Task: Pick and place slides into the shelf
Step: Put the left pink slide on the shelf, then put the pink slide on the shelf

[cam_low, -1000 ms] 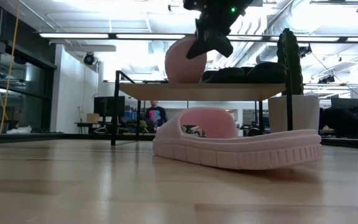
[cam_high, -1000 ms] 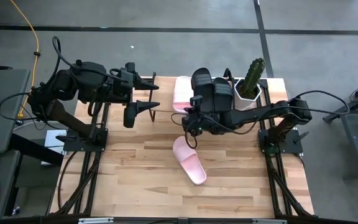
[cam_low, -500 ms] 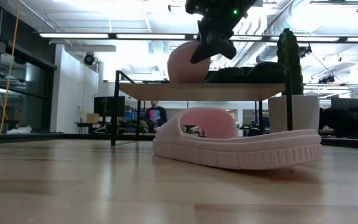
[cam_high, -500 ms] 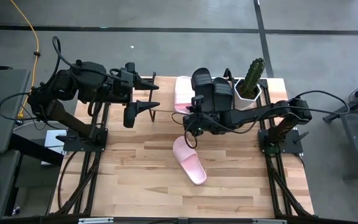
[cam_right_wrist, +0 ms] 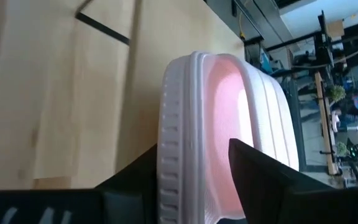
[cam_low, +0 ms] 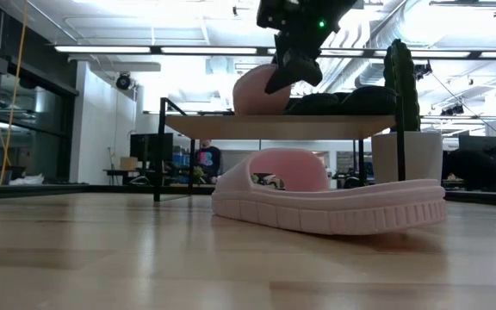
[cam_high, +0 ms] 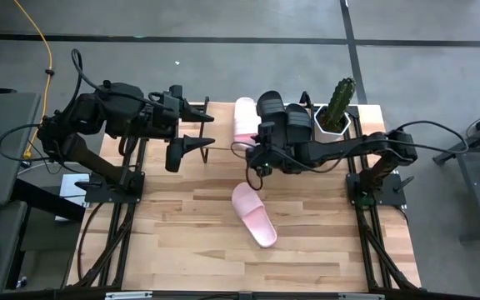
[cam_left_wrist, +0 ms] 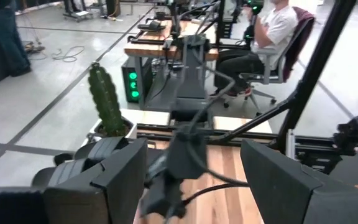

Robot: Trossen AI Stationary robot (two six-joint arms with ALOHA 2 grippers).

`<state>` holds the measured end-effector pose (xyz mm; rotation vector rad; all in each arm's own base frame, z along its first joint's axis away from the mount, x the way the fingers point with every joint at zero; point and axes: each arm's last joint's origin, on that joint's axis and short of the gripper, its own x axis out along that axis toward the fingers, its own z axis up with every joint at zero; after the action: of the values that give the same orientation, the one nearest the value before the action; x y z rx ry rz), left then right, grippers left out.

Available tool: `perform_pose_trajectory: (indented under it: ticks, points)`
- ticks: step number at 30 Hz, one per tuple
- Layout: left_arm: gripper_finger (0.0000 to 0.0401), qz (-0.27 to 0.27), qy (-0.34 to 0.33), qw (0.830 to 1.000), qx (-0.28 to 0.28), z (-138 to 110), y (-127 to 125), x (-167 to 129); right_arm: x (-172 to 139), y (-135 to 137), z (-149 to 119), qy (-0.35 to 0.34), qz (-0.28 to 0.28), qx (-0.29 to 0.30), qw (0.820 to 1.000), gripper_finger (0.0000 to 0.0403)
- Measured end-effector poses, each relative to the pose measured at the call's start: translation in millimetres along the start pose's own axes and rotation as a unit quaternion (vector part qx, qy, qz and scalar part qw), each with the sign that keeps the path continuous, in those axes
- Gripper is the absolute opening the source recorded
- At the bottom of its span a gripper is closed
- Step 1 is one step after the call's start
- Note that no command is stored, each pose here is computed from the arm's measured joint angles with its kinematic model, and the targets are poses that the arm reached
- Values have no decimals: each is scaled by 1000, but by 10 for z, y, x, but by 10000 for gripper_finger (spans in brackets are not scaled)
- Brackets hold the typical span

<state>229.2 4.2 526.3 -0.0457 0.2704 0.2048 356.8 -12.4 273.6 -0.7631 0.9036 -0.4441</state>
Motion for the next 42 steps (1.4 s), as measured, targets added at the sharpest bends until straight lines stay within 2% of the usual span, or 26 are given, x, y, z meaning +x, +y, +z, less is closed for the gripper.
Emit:
perform_pose_trajectory:
  ticks: [4,11,19,31,42]
  points:
    - [248,-10,6,1000,1,-10,-11,27,75,-72,-50,4,9,21,1000,157]
    - [248,-9,8,1000,1,-14,-15,48,109,-56,-82,-18,86,36,995,159]
    - [248,-10,7,1000,1,-12,-14,43,43,11,-51,-10,70,21,997,201]
    - [248,-9,7,1000,1,-13,-14,44,26,60,-66,-10,112,48,992,280]
    - [248,-4,24,1000,5,-46,-9,44,-160,247,21,-13,104,28,994,289]
